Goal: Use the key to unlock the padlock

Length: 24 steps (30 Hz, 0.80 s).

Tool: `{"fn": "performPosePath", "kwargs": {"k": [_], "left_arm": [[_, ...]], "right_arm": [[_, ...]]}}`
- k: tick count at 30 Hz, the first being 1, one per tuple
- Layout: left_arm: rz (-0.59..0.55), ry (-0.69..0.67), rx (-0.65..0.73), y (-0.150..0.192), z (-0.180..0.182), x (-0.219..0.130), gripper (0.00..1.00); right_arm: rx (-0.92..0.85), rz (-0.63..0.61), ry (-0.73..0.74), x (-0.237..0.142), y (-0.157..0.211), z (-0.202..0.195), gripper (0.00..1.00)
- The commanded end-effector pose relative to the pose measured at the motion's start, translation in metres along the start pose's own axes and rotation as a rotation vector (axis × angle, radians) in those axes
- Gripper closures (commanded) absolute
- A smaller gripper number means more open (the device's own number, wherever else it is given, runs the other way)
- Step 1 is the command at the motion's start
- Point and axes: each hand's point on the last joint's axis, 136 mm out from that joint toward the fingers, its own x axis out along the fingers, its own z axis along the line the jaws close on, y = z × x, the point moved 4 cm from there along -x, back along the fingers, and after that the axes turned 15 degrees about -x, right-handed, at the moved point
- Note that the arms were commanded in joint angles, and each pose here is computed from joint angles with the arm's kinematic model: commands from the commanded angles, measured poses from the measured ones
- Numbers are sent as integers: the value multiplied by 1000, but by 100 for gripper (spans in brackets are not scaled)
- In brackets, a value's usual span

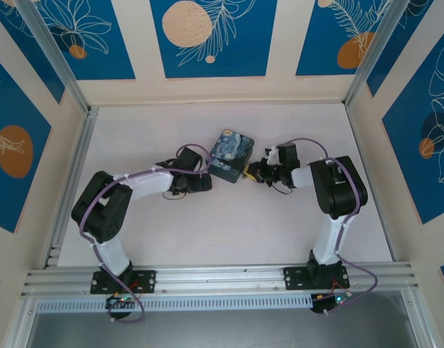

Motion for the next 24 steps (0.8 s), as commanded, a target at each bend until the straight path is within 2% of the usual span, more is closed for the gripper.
{"fn": "performPosePath", "kwargs": {"k": [1,8,13,19,24], "left_arm": [[-7,-1,9,-5,-1,-16,6],[-31,104,2,-16,-27,-45,4],[-44,162,23,-23,-55,-59,3],[-62,147,64,-26,-85,-52,2],[-73,80,116,-22,-97,-37,2]], "right_arm": [[-27,0,-4,-8,10,7,100],[-47,13,93,-19,28,0,100],[-51,16,112,-22,31,-3,100],[-44,11,110,-23,31,-4,100],[-37,8,103,-24,30,-6,100]]}}
